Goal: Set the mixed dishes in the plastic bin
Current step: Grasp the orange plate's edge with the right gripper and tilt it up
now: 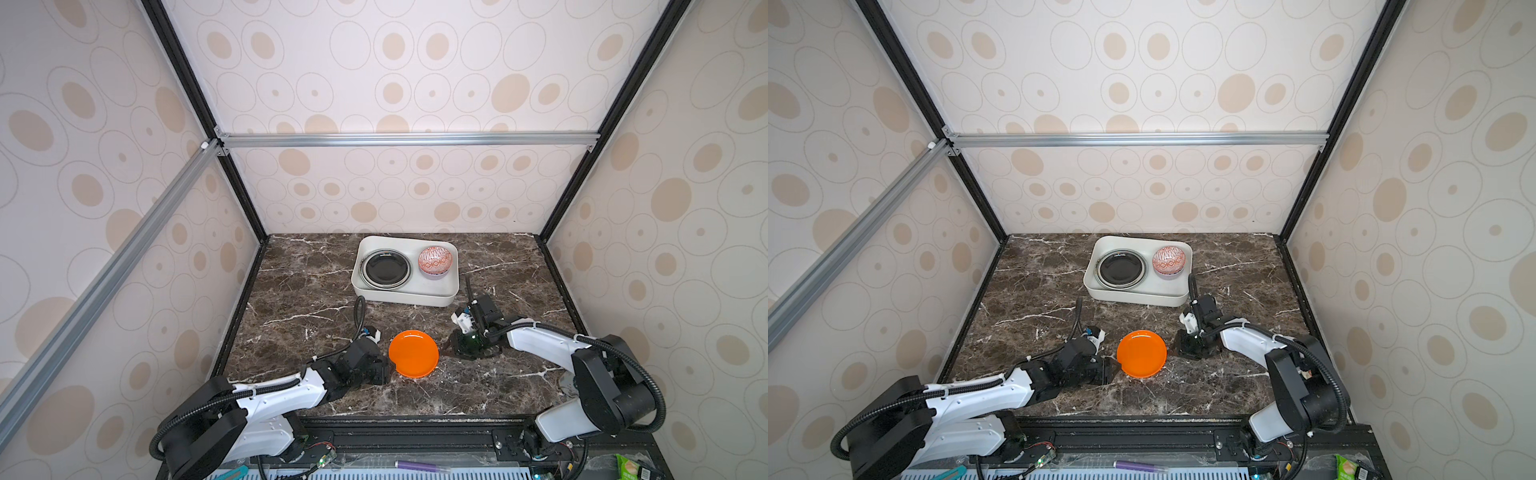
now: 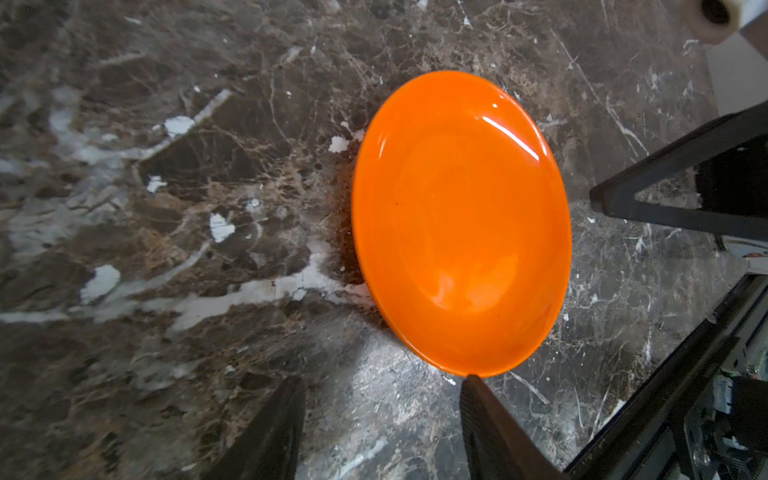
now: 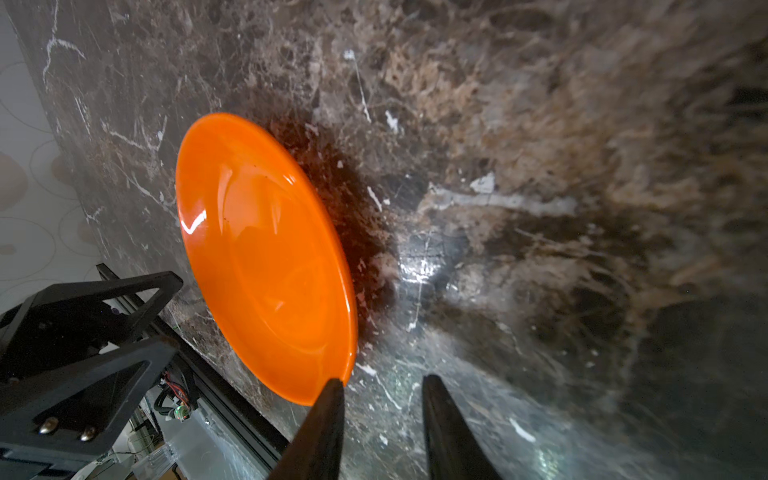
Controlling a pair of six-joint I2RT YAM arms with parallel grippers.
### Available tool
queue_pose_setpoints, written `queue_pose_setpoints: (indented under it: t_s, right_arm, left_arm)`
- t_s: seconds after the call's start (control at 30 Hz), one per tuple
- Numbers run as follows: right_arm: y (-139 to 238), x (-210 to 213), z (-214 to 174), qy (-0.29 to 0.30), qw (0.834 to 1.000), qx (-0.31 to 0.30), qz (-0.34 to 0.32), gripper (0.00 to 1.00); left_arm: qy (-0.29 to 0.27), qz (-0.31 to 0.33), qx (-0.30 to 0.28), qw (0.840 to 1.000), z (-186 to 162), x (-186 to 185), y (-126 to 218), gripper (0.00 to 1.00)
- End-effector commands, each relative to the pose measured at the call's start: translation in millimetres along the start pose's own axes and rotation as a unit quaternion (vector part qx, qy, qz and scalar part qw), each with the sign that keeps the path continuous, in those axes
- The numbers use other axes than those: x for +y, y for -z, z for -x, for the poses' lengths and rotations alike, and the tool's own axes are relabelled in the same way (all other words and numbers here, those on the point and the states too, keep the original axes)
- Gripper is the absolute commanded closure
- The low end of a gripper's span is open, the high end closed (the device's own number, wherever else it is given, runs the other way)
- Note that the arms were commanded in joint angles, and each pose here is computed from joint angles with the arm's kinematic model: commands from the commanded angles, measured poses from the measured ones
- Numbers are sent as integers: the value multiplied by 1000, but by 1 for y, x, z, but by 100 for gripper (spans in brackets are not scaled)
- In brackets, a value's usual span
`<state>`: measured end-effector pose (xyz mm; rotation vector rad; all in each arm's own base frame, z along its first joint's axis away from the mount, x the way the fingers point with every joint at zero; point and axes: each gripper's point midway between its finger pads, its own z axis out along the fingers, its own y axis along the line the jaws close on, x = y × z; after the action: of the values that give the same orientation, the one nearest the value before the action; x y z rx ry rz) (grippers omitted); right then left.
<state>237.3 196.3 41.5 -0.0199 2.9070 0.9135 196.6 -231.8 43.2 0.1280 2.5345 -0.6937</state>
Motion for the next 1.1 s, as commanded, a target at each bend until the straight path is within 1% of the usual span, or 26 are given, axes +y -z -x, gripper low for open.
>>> queue_pose_setpoints:
  t_s: [0.0, 0.23, 0.4, 0.63, 0.7, 0.8, 0.9, 0.97, 1.07]
  right_arm:
    - [-3, 6, 3, 9, 1000, -5, 13, 65]
    - [-11, 9, 10, 3, 1000, -1, 25, 65]
    - [-21, 7, 11, -2, 1000, 11, 28, 65]
    - [-37, 15, 12, -1, 999, 28, 36, 66]
    - [-41, 17, 13, 1, 999, 33, 36, 70]
    - [-42, 18, 16, 1, 999, 34, 31, 80]
    - [-37, 21, 22, 8, 999, 30, 21, 88]
    - [-31, 24, 27, 14, 999, 26, 15, 91]
    - [-20, 36, 38, 25, 999, 18, 14, 92]
  left_arm:
    - [11, 7, -25, 1000, 12, -3, -1, 40]
    - [-2, 23, -22, 999, 15, -2, -6, 41]
    - [-11, 24, -16, 1000, 18, -7, -14, 43]
    - [-27, 20, -1, 999, 21, -17, -29, 46]
    - [-32, 22, 3, 999, 22, -19, -33, 47]
    - [-40, 23, 3, 999, 27, -23, -34, 48]
    - [-43, 29, -11, 999, 38, -24, -28, 47]
    - [-41, 37, -29, 998, 49, -22, -18, 41]
    - [-32, 46, -63, 996, 71, -13, 6, 25]
